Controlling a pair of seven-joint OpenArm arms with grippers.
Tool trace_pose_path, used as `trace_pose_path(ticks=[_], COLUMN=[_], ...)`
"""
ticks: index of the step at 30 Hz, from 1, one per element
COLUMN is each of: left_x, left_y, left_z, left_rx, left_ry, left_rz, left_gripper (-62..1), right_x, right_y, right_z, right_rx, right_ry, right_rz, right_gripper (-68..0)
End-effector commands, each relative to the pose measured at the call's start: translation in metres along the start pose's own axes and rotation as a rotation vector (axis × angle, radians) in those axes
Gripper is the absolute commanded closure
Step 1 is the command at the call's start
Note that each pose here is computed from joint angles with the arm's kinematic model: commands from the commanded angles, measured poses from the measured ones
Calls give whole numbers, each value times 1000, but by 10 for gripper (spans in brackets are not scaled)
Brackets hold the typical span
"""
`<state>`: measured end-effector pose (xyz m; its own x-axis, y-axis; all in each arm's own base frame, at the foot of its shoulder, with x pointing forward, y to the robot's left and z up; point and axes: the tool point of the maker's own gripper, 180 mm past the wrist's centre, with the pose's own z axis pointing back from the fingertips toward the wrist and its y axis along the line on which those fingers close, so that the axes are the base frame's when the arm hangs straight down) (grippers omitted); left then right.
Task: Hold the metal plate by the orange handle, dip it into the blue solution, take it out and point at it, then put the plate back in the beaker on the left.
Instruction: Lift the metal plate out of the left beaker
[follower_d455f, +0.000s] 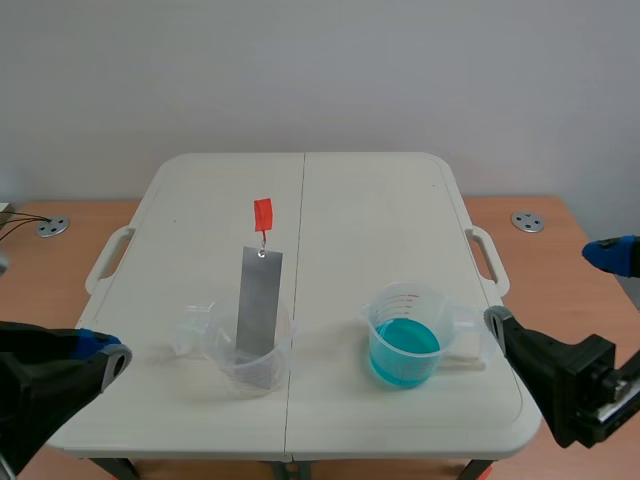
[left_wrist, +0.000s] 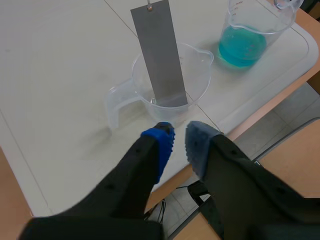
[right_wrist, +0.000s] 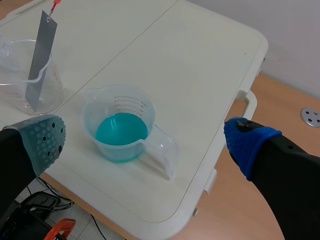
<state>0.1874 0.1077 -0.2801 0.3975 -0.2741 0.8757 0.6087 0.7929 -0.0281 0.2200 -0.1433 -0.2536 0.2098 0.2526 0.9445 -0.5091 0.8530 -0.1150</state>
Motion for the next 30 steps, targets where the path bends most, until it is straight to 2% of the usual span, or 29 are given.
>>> trace_pose_path(ticks=[1,5,9,13,16,22,30], left_x=[6,2,-23,-45,-56,-109,-185], left_y=[0,-1,-5,-15,-22,-26,-23], left_z=[1,2,10,20,26,48,81], left_rx=[2,1,4,-20,-35,-45,-26], left_ry=[-25,-7,94,177,213,405,592], left_rz=[5,-12,-82,-110,-92,-102,0], left_gripper=[-50,-51,-51,-51,-51,-30,-30], right_x=[10,14,23,29,34,38,45], right_y=[-2,-2,0,-2,-1,7,21], right_z=[-2,-2,-2,-6,-11,-26,-51], right_rx=[-6,-5,10,12,20,55,117], right_ry=[-39,-61,-103,-122,-142,-167,-195], right_rz=[0,0,2,11,13,1,-23], right_gripper=[-663,-663,-663,-663,-663,-663,-663])
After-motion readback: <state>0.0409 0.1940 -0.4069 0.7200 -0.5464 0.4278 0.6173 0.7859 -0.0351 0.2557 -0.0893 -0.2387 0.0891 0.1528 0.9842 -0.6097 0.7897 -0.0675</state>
